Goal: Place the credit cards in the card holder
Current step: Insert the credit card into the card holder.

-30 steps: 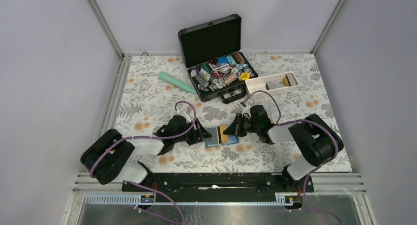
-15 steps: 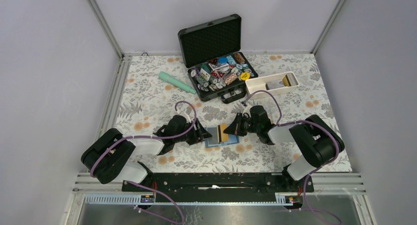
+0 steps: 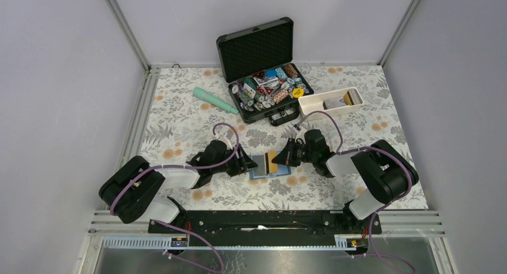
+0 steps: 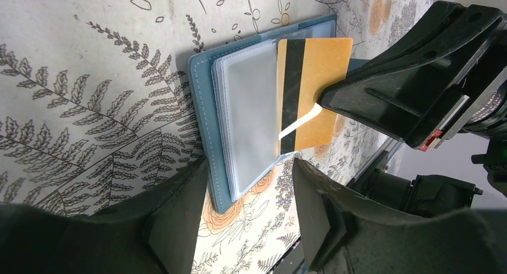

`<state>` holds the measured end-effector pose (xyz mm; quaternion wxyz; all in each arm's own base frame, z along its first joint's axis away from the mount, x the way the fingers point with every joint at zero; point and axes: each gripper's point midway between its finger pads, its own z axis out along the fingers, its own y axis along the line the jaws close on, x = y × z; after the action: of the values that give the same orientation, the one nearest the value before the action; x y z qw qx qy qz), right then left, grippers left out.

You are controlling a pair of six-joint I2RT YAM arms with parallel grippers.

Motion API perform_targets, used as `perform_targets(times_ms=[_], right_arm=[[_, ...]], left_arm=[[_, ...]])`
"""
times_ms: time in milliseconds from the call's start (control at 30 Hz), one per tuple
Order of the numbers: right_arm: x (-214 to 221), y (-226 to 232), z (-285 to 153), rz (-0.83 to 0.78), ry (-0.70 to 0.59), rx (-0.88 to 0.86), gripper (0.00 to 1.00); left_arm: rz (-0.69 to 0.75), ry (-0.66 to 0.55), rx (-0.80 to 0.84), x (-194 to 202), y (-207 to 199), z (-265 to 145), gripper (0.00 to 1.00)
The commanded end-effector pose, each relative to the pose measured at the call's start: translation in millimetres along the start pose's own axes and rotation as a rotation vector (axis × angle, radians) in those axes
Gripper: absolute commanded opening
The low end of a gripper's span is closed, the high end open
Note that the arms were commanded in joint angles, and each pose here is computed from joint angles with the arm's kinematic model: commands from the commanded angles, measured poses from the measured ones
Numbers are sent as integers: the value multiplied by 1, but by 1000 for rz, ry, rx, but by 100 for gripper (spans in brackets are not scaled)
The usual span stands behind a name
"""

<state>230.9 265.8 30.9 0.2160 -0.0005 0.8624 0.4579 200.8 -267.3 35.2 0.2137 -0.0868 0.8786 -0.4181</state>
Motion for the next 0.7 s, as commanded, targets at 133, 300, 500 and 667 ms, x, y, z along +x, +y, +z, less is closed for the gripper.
perform_targets(times_ms=[133,300,500,667], right_arm=[[17,-5,-1,26,55,5,0],[16,-5,-4,25,44,15,0],[12,-3,-3,28,37,18,0],[13,-4,-1,22,48,23,0]], left_arm=[[13,13,-6,1,-2,4,56],[15,9,-12,1,-1,4,56],[14,7,-19,1,1,3,56],[19,3,-24,1,2,1,56]])
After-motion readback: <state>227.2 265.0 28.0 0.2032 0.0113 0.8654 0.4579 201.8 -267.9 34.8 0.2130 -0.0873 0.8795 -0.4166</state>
